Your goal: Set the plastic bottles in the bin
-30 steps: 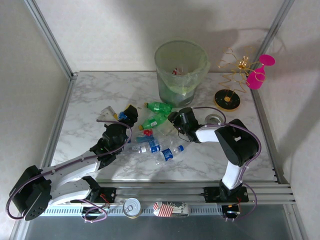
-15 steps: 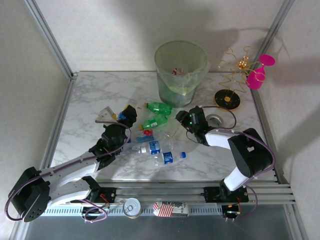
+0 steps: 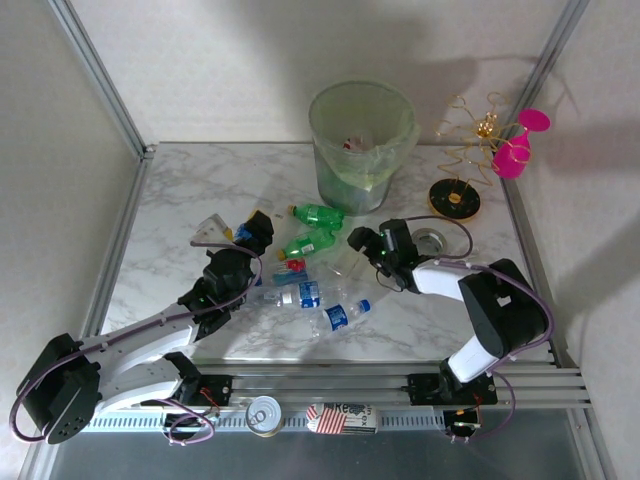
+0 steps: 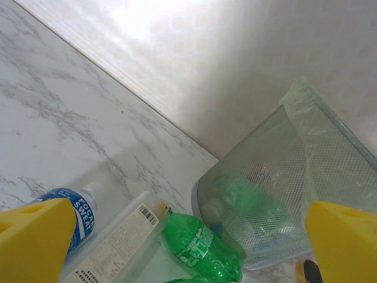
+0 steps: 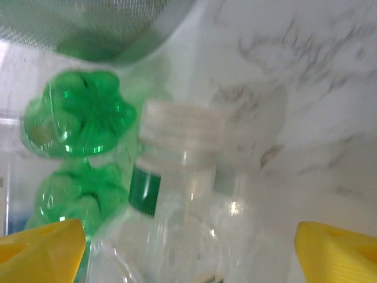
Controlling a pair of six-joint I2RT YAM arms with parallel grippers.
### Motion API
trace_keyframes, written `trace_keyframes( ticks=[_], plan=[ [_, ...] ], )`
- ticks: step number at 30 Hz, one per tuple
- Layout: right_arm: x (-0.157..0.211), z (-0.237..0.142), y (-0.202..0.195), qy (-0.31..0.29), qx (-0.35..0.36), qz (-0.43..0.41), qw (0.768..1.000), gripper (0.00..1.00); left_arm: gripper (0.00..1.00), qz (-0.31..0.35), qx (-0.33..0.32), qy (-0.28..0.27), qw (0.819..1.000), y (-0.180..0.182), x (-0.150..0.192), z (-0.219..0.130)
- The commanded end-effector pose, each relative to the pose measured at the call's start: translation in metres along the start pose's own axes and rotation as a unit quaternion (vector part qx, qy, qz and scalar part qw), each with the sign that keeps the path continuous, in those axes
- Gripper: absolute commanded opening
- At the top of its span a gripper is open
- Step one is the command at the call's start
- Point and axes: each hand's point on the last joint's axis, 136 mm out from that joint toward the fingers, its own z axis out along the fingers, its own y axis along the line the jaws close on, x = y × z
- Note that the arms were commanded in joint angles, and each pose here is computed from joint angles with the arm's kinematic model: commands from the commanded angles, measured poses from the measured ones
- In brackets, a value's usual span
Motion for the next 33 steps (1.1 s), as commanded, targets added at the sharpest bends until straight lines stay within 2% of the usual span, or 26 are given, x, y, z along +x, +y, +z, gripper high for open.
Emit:
trace_keyframes(
  ticks=[1, 11, 18, 22, 26, 33],
  plan=[
    [0.013, -0.002, 0.008, 0.012, 0.013, -0.007, 1.000, 0.94, 1.00, -0.002, -0.006, -0.005, 1.000, 0.004, 0.001, -0.001],
    [0.027, 0.023, 0.009, 0.022, 0.051, -0.030, 0.998, 0.95, 1.00, 0.005, -0.014, -0.006, 1.000, 0.009, 0.000, -0.002],
    [0.032, 0.041, -0.004, 0.028, 0.096, -0.052, 0.994, 0.90, 1.00, 0.006, -0.020, -0.012, 1.000, 0.012, -0.003, -0.005],
    [0.037, 0.044, -0.016, 0.030, 0.112, -0.049, 0.992, 0.81, 1.00, 0.007, -0.022, -0.015, 1.000, 0.013, -0.005, -0.005],
    [0.035, 0.039, -0.018, 0.020, 0.106, -0.043, 0.993, 0.66, 1.00, 0.005, -0.021, -0.015, 1.000, 0.012, -0.004, -0.004],
    [0.017, 0.026, 0.003, -0.008, 0.068, -0.048, 0.996, 0.56, 1.00, 0.004, -0.023, -0.018, 1.000, 0.012, -0.006, -0.004]
  ],
)
